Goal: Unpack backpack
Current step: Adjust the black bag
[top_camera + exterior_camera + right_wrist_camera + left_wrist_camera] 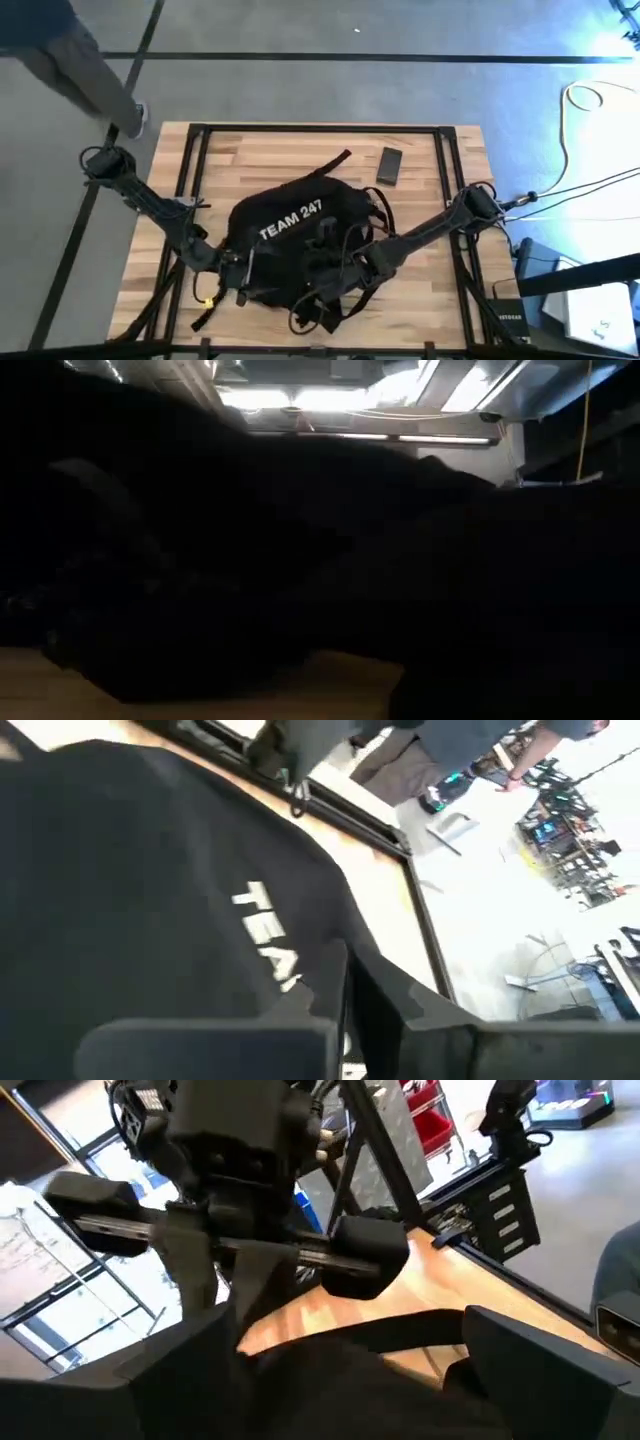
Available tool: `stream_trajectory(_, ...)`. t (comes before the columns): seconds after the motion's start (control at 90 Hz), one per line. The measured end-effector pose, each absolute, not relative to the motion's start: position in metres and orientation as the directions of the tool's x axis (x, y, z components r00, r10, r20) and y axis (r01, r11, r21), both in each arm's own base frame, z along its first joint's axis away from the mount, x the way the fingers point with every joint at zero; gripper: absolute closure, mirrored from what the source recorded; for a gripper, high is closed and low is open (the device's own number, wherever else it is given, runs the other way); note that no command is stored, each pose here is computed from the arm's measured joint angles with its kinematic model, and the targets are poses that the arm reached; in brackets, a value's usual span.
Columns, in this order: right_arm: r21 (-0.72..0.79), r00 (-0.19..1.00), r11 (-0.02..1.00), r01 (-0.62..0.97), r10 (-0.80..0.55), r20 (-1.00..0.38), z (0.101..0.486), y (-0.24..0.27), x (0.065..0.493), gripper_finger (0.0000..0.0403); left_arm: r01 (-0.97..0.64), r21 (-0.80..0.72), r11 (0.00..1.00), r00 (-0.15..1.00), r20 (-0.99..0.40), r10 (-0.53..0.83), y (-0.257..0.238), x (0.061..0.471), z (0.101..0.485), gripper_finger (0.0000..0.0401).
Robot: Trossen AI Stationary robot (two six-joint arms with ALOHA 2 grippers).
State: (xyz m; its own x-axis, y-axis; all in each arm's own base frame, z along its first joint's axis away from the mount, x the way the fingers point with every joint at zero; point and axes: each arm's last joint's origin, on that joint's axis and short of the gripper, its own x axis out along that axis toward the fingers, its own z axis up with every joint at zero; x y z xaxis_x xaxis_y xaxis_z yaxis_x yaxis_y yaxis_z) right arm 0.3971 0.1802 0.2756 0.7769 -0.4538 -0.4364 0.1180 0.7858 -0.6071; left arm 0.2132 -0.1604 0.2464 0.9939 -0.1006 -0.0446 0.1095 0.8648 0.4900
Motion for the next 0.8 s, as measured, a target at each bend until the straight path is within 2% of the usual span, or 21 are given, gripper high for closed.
stream_trajectory(0.2, -0.621, 0.781, 0.775, 0.116, -0.457, -0.425, 0.282, 0.180, 0.399, 0.0403, 0.111, 0.472, 0.875, 0.993, -0.019, -0.116, -0.165, 0.210, 0.249, 0.0027)
stream_trajectory(0.367, -0.577, 0.766, 0.816, 0.037, -0.394, -0.508, 0.277, 0.183, 0.394, 0.0401, 0.155, 0.491, 0.857, 0.988, -0.070, -0.139, -0.173, 0.203, 0.245, 0.0027)
stream_trajectory(0.422, -0.541, 0.740, 0.840, 0.034, -0.385, -0.552, 0.272, 0.183, 0.390, 0.0396, 0.134, 0.542, 0.830, 0.989, -0.127, -0.076, -0.175, 0.199, 0.238, 0.0027)
stream_trajectory(0.489, -0.516, 0.692, 0.854, 0.065, -0.412, -0.593, 0.267, 0.180, 0.384, 0.0383, 0.026, 0.547, 0.837, 0.985, -0.158, 0.072, -0.172, 0.195, 0.231, 0.0027)
stream_trajectory(0.6, -0.541, 0.618, 0.832, 0.125, -0.492, -0.613, 0.262, 0.168, 0.379, 0.0338, -0.164, 0.470, 0.867, 0.957, -0.138, 0.256, -0.160, 0.197, 0.230, 0.0027)
stream_trajectory(0.8, -0.547, 0.523, 0.823, 0.151, -0.536, -0.662, 0.255, 0.136, 0.384, 0.0200, -0.278, 0.305, 0.911, 0.928, -0.161, 0.337, -0.136, 0.208, 0.232, 0.0027)
